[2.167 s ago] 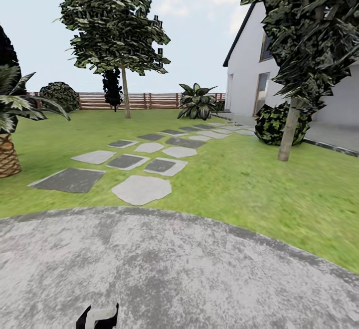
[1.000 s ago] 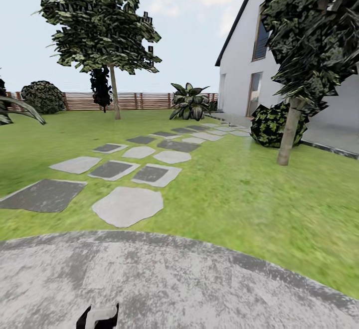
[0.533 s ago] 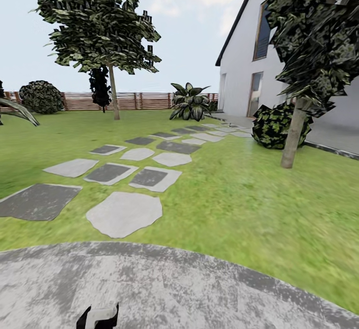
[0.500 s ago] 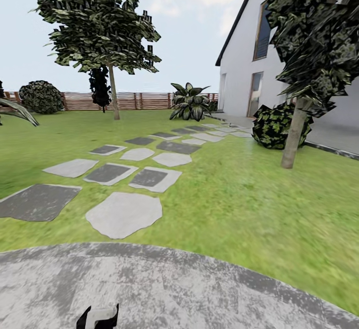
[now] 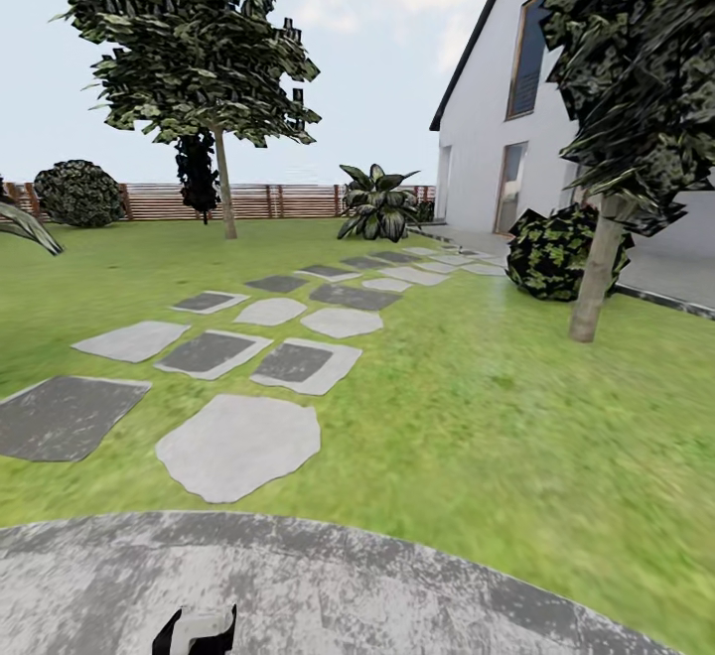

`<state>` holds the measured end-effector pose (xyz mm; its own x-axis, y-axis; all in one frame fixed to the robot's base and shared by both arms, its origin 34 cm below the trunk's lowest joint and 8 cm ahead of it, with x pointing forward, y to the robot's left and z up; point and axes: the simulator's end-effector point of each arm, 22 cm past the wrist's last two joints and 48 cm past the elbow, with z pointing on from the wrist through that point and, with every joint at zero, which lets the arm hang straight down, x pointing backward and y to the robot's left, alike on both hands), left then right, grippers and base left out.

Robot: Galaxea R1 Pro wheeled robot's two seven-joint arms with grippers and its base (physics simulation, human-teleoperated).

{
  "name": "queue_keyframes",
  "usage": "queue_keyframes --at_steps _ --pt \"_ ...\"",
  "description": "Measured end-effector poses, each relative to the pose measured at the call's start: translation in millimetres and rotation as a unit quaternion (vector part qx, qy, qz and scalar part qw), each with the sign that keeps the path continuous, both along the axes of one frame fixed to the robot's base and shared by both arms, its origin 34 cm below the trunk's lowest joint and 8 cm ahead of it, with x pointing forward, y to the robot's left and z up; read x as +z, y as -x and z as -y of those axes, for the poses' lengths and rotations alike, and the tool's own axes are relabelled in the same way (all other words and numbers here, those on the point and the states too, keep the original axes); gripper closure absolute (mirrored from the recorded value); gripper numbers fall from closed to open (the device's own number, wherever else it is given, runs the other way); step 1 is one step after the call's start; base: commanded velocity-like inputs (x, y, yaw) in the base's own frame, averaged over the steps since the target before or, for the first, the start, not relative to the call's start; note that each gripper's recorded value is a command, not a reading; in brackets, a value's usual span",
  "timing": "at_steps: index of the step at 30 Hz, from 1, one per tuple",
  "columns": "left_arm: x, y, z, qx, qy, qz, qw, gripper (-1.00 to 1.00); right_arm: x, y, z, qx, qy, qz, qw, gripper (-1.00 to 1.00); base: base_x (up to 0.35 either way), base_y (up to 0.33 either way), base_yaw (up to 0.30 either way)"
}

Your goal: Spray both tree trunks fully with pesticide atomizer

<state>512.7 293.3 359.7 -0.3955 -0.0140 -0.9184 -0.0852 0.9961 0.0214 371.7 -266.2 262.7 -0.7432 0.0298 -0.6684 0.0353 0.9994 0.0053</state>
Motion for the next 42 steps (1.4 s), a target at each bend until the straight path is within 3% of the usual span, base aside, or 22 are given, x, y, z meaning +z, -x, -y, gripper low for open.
queue_keyframes --at_steps 30,42 --pt "0.1 -0.2 0.0 0.000 0.000 0.000 1.0000 -1.00 -0.2 0.3 -0.3 -0.001 -0.001 0.000 1.0000 -1.00 0.328 0.000 -0.001" --pt "3.2 -1.6 0.1 0.000 0.000 0.004 1.0000 -1.00 1.3 -1.0 -0.5 -0.001 -0.001 0.002 1.0000 -1.00 0.328 0.000 -0.162"
